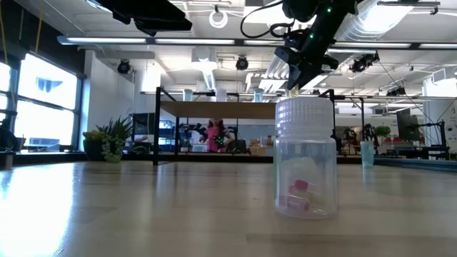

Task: Pick and place medicine bottles onto shelf by color
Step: Put the bottom yellow pill bottle on the shelf aligned with the other yellow pill bottle, then put the top green pill bottle on the shelf aligned with the other green pill bottle

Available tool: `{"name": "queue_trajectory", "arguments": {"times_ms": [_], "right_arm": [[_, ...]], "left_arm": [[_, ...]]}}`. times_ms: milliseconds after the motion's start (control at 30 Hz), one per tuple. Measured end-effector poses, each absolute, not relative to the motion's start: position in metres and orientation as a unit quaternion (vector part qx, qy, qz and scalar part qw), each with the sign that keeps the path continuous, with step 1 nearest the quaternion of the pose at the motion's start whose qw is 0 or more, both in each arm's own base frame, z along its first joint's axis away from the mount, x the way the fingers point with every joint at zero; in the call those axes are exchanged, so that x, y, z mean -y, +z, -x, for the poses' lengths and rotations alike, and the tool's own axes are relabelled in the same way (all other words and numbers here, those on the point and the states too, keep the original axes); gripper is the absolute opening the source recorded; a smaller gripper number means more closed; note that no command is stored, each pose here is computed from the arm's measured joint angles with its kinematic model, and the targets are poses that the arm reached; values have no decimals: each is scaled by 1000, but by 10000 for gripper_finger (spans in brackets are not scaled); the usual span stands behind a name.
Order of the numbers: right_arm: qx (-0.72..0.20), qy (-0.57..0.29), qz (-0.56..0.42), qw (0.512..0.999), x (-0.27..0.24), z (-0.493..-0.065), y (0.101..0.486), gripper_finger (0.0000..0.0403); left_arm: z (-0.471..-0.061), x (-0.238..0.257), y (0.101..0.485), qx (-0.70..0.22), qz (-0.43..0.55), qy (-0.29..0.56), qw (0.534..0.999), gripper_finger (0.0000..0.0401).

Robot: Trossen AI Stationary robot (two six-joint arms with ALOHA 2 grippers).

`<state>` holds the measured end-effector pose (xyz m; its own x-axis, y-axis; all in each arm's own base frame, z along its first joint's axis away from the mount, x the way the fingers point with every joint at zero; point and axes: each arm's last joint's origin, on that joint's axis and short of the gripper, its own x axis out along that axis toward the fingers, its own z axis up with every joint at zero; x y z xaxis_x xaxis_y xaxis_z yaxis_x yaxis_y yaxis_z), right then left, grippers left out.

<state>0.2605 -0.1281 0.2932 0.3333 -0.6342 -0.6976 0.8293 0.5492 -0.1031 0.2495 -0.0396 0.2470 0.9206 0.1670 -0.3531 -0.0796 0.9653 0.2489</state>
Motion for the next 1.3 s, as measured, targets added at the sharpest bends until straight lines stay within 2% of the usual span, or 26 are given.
{"name": "queue_trajectory", "arguments": {"times_ms": [133,467,833,1300], "right_arm": [[-357,-455,-134,804,128,-260,293,123],[-356,-462,-129,802,129,-260,293,179],[-356,-470,-112,800,129,-258,296,181],[-312,-452,-132,825,106,-235,326,181]], "left_arm": [[-249,40,247,-189,-116,64,973,185],[-249,40,247,-189,-116,63,973,185],[-249,40,247,-189,-116,63,973,185],[-249,40,245,-199,-107,65,972,185]]}}
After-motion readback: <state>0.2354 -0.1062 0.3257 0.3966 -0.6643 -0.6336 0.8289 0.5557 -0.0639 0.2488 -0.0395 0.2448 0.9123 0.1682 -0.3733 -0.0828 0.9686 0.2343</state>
